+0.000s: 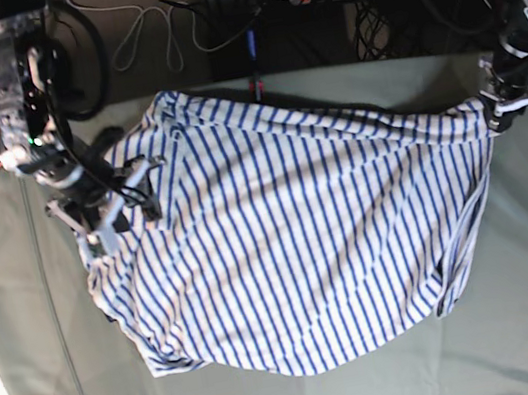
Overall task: Layout the t-shirt on the table in an organized manner, then fold the t-shirt properly
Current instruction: 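Lay the shirt flat and adjust its edge with the right gripper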
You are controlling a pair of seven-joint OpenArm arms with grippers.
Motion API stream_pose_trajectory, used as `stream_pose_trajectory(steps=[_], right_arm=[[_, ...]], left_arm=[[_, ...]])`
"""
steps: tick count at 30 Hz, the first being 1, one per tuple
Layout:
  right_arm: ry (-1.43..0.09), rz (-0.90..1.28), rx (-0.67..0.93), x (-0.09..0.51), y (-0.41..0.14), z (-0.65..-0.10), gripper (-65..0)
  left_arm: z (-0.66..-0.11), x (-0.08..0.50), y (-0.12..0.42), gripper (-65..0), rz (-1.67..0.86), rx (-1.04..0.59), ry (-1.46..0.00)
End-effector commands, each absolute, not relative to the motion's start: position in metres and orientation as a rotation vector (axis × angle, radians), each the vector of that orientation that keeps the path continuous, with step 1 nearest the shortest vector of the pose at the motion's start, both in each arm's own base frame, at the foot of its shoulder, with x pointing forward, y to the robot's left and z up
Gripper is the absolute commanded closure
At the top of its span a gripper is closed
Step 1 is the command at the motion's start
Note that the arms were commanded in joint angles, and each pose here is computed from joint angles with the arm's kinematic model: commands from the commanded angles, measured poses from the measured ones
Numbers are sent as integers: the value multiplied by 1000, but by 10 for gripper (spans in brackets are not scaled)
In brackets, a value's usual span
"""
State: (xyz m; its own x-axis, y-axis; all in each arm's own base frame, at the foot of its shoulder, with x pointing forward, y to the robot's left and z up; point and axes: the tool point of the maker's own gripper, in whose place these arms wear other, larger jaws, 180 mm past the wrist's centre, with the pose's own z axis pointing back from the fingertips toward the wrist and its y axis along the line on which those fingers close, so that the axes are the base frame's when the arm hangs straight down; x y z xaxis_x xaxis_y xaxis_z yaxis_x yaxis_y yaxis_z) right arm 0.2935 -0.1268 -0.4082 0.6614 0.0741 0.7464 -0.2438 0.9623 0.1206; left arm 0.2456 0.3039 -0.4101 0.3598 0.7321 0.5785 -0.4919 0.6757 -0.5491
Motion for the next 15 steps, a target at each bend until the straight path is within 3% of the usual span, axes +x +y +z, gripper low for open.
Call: stream_pose_trajectory(steps=[1,6,15], right_arm=[[-865,187,222,307,-127,-402,-323],[-815,202,239,324,-119,-421,-322],[-797,148,249,335,-127,-450,-310]], left_arm=[[-399,251,309,-83,790,-302,-942],[-399,250,310,-207,794,-299,-943],[-399,249,312,-209,795,-296,-944]])
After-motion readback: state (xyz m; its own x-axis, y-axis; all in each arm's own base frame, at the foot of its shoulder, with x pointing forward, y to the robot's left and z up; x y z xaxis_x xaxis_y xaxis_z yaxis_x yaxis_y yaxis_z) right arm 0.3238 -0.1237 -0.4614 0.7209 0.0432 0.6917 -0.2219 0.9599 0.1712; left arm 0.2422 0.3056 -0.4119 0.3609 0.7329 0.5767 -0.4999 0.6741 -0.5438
